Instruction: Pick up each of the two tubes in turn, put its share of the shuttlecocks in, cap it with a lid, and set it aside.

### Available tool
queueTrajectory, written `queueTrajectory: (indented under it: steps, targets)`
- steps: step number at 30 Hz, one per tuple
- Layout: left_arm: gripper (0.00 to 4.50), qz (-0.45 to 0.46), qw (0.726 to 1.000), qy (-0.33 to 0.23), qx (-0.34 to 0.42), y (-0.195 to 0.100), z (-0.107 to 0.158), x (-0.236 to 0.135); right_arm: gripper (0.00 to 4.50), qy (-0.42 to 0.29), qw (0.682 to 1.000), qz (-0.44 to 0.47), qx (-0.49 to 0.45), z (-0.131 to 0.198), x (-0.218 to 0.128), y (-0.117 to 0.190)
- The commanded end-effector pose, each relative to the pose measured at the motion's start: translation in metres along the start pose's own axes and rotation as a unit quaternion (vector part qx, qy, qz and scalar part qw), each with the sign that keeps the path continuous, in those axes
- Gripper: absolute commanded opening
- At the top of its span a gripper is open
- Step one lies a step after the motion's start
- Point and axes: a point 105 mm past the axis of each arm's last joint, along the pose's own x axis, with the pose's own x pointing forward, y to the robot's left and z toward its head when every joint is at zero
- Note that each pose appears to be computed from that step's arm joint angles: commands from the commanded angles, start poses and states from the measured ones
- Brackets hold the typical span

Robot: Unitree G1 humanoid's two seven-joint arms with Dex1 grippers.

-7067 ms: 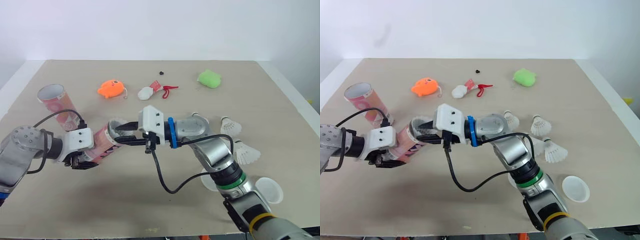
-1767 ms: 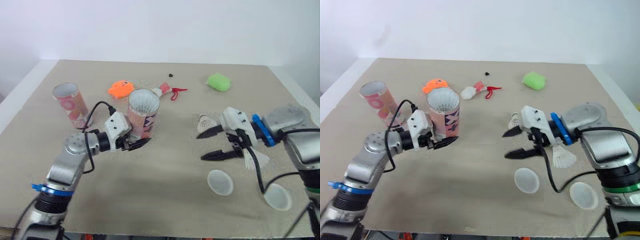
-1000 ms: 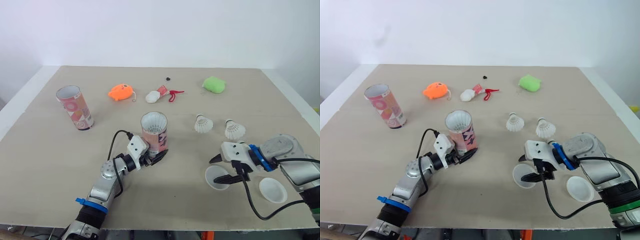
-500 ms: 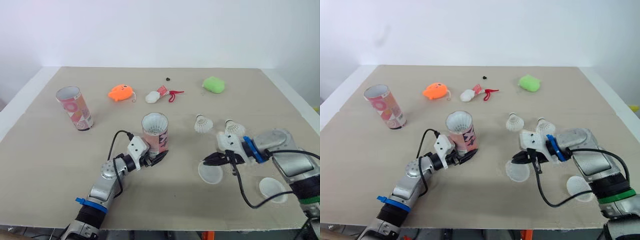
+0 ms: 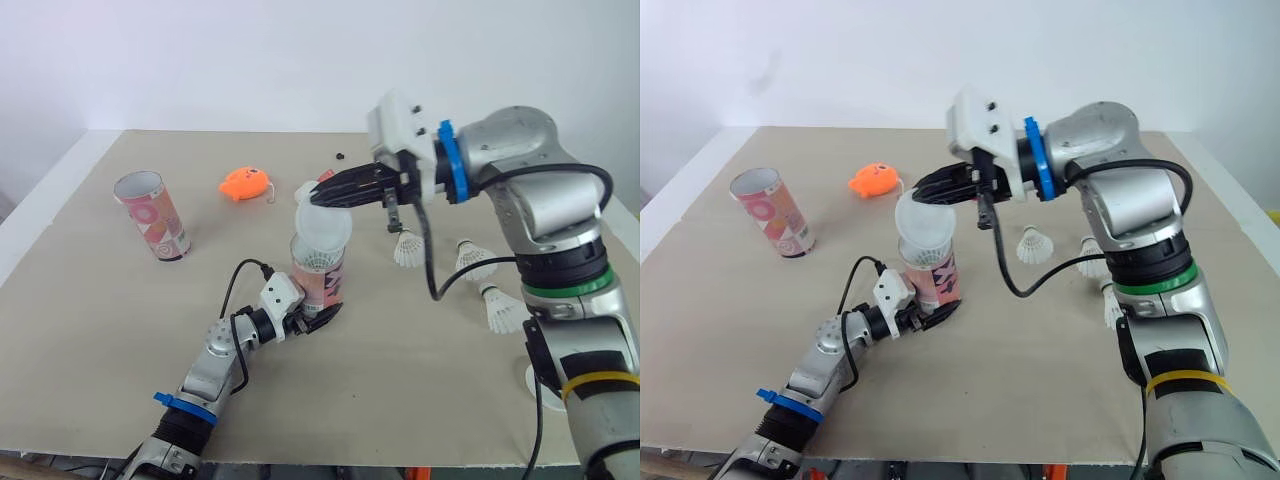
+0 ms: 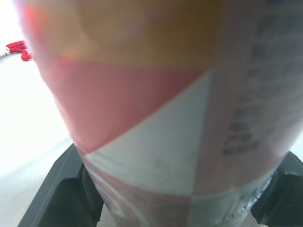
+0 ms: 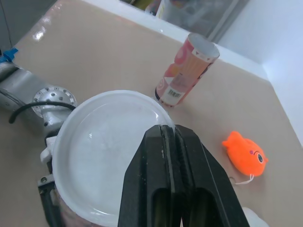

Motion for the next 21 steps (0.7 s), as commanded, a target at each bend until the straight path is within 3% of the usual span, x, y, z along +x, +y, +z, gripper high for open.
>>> queueTrajectory:
  steps: [1,21]
  targets:
    - [3.37,0.005,0.999,0.048,-0.012,-0.003,-0.024,-0.006,0.13,0.017,0.999,0.009,-0.036,0.008,0.008,0.000]
    - [3.37,0.005,0.998,0.054,-0.015,-0.006,-0.027,-0.006,0.13,0.111,0.989,0.033,-0.088,-0.015,0.014,0.003]
